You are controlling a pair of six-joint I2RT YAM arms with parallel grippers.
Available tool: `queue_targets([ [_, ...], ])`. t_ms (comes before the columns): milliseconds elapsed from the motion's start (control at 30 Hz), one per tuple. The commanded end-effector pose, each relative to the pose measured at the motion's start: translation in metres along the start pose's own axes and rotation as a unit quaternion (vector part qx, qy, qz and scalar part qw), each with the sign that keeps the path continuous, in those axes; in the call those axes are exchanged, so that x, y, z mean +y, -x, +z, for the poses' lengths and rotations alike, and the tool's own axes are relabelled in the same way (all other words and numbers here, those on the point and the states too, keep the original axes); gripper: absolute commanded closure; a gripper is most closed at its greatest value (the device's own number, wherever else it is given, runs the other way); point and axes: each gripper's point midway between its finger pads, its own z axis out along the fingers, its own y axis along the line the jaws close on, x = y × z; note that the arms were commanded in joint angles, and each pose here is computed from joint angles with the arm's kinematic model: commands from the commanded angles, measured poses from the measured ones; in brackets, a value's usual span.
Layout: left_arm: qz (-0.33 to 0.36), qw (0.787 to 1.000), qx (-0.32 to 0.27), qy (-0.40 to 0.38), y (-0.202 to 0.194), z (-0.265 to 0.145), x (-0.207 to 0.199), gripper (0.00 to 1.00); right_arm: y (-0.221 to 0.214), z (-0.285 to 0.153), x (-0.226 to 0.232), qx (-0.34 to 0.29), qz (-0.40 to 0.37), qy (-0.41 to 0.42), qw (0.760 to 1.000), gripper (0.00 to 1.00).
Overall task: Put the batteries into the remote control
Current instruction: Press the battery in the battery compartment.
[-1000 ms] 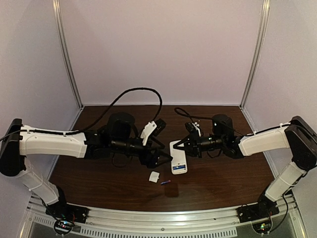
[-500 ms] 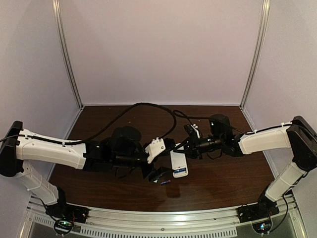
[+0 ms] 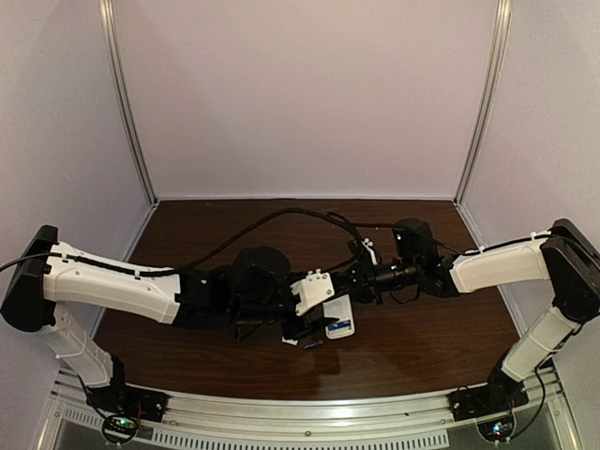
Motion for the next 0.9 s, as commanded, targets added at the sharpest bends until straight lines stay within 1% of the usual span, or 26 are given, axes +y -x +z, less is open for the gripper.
queue_targets([
  [0,0.033,0.999,0.011,0.004,0.003,0.007,-0.004,0.38,0.007,0.004,0.008,-0.009,-0.005,0.008,1.000,1.00],
  [333,0.074,0.996,0.042,0.006,-0.011,0.015,-0.013,0.35,0.006,0.004,0.013,-0.007,-0.002,0.017,1.000,1.00],
  [400,0.080,0.995,0.064,0.010,-0.021,0.017,-0.013,0.36,0.006,0.004,0.014,-0.007,-0.002,0.019,1.000,1.00],
  [500,0.084,0.993,0.076,0.023,-0.024,0.020,-0.009,0.39,0.005,0.003,0.015,-0.006,-0.002,0.021,1.000,1.00],
  [700,0.094,0.991,0.091,0.039,-0.030,0.022,-0.004,0.51,0.003,0.003,0.017,-0.003,-0.003,0.026,1.000,1.00],
  [800,0.096,0.989,0.100,0.045,-0.034,0.023,-0.002,0.51,0.004,0.003,0.019,-0.004,-0.004,0.028,1.000,1.00],
  [833,0.096,0.989,0.100,0.045,-0.033,0.023,-0.002,0.50,0.004,0.003,0.019,-0.003,-0.005,0.028,1.000,1.00],
  [867,0.094,0.990,0.099,0.045,-0.032,0.023,-0.002,0.47,0.004,0.003,0.018,-0.003,-0.005,0.026,1.000,1.00],
])
